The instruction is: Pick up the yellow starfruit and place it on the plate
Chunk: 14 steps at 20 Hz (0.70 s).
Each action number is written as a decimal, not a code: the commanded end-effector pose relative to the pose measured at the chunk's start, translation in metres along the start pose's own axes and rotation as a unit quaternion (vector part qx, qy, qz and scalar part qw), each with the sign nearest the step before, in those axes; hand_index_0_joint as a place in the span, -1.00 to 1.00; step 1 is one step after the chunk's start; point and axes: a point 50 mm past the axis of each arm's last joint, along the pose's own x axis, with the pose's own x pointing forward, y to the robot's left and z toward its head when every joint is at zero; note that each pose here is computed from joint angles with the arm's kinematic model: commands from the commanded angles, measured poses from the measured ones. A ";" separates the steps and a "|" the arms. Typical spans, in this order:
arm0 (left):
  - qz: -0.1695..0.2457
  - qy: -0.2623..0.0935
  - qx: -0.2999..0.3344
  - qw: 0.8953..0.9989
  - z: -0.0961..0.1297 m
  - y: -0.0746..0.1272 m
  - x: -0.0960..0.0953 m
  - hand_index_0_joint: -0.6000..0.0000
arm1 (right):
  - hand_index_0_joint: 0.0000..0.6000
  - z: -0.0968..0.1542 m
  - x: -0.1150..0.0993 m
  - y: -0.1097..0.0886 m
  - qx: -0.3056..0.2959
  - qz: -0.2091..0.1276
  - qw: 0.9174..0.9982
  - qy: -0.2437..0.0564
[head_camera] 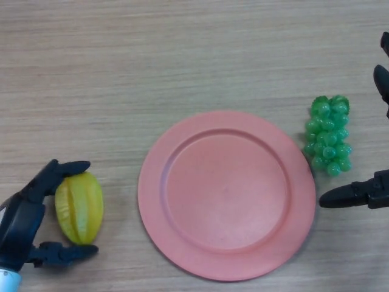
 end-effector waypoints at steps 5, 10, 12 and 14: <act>0.137 -0.089 0.009 0.987 0.024 0.062 -0.002 -1.00 | -1.00 0.034 -0.004 -0.018 -0.030 -0.041 0.992 -0.117; 0.057 -0.147 -0.027 0.987 0.085 0.061 0.009 -1.00 | -1.00 0.040 -0.005 -0.023 -0.030 -0.044 0.991 -0.120; -0.070 -0.087 -0.150 0.982 0.097 0.033 0.005 -1.00 | -1.00 0.041 -0.006 -0.025 -0.027 -0.051 0.991 -0.121; -0.126 -0.017 -0.243 0.962 0.114 0.012 0.009 -1.00 | -1.00 0.042 -0.008 -0.027 -0.030 -0.055 0.991 -0.121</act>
